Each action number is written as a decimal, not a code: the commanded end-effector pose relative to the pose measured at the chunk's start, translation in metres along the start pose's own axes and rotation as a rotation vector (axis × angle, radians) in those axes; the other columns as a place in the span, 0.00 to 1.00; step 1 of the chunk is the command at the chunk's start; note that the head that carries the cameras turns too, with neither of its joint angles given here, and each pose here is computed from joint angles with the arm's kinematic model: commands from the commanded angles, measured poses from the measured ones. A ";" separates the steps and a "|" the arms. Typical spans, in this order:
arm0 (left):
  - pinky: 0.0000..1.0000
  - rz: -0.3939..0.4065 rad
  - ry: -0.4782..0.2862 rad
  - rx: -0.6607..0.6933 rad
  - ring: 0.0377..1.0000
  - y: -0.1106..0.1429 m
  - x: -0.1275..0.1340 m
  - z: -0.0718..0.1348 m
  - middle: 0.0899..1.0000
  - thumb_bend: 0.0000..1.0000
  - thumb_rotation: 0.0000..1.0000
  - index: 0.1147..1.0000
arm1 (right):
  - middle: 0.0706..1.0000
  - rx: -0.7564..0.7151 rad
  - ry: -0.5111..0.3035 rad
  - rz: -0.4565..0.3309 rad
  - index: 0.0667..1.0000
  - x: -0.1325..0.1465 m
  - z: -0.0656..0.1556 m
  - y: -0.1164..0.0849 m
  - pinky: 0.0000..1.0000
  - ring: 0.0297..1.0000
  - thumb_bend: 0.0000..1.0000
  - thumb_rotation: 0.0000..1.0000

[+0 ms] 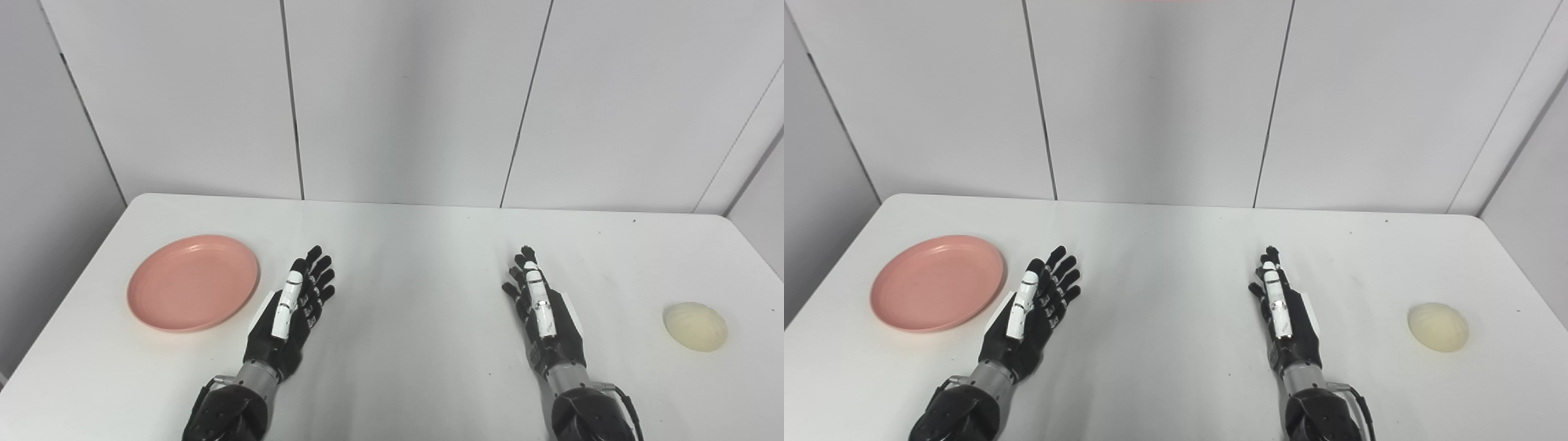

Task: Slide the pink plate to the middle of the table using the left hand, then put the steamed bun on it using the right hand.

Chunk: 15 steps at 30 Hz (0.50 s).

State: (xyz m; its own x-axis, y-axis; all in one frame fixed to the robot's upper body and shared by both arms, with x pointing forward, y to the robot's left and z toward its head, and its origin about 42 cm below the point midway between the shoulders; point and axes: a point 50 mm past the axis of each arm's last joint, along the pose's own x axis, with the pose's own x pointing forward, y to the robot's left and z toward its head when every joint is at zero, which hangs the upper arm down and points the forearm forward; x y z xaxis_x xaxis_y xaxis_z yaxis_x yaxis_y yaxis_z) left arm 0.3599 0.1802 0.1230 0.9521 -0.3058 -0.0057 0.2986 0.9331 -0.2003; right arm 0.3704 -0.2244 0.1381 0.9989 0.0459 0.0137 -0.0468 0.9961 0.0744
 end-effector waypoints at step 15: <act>1.00 0.036 0.173 -0.018 1.00 -0.016 0.006 -0.047 1.00 0.62 1.00 1.00 | 1.00 0.018 0.074 0.004 1.00 -0.003 -0.003 -0.020 1.00 1.00 0.13 1.00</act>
State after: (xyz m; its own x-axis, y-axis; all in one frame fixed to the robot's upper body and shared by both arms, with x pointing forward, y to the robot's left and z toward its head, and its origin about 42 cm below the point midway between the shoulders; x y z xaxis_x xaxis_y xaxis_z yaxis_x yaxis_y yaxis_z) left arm 0.3766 0.1544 0.1232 0.9474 -0.3200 -0.0082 0.3117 0.9278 -0.2050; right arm 0.3710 -0.2389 0.1395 0.9984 0.0557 0.0037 -0.0558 0.9946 0.0878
